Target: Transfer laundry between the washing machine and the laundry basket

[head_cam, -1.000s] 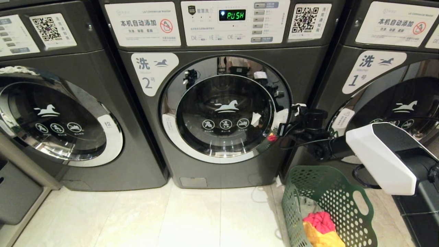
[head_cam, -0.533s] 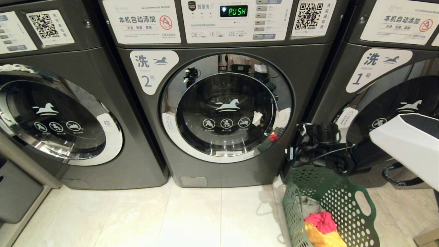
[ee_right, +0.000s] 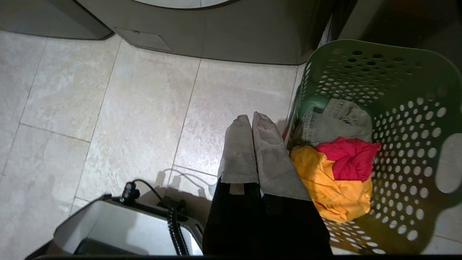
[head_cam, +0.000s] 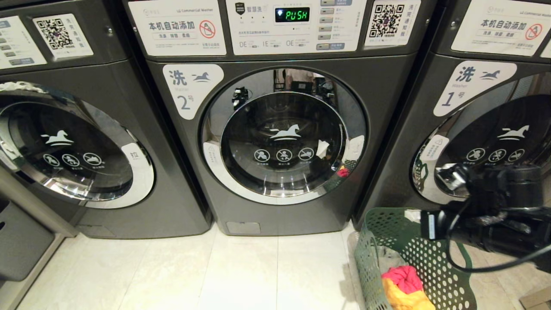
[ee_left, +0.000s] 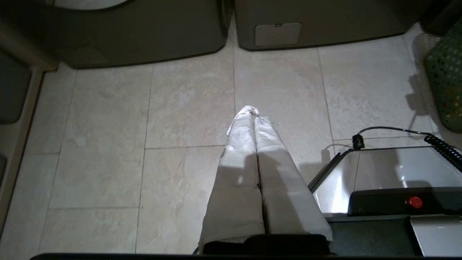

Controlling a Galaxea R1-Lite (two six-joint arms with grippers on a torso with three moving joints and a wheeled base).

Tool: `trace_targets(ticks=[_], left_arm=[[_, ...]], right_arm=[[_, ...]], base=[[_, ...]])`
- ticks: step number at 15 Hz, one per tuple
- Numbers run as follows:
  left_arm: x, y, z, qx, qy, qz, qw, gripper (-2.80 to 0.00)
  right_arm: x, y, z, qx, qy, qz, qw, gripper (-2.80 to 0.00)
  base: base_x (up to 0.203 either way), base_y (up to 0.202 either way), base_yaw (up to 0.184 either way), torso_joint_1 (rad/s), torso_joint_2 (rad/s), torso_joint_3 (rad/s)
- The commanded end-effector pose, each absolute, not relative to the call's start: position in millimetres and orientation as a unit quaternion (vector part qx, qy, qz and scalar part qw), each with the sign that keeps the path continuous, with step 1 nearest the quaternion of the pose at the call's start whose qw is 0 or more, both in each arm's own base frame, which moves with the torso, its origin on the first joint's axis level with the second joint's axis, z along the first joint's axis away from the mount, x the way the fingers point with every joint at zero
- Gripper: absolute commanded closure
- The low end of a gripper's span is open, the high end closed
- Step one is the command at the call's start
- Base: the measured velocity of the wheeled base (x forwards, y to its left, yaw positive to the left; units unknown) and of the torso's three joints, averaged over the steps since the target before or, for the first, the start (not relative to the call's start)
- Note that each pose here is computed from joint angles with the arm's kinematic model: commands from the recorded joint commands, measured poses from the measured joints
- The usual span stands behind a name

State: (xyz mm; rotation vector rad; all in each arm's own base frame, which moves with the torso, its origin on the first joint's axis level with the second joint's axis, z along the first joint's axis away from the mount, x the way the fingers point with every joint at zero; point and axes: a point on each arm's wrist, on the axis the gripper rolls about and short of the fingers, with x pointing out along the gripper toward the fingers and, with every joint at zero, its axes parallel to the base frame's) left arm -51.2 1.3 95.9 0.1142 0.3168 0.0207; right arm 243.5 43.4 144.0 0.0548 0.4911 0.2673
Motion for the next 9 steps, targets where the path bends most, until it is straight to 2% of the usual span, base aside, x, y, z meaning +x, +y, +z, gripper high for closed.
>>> trace_targets(ticks=[1, 6, 8, 9], left_arm=[[-48.0, -0.3, 87.4, 0.057, 0.127, -0.023, 0.99, 0.0], [-36.5, -0.4, 76.9, 0.055, 0.104, -0.023, 0.993, 0.0], [-36.7, -0.5, 77.1, 0.055, 0.104, -0.024, 0.993, 0.0], [-36.6, -0.4, 77.1, 0.055, 0.103, -0.023, 0.993, 0.0]], right_arm=[[171.8, 31.3, 168.6, 0.005, 0.164, 0.138, 0.977, 0.0], [62.5, 11.5, 119.9, -0.036, 0.153, 0.113, 0.981, 0.0], [29.9, 5.8, 100.0, -0.045, 0.195, 0.106, 0.974, 0.0], [14.1, 2.9, 89.0, -0.051, 0.252, 0.1, 0.961, 0.0]], base=[[0.0, 0.0, 0.0, 0.0, 0.0, 0.0], [0.0, 0.0, 0.0, 0.0, 0.0, 0.0], [0.0, 0.0, 0.0, 0.0, 0.0, 0.0], [0.0, 0.0, 0.0, 0.0, 0.0, 0.0]])
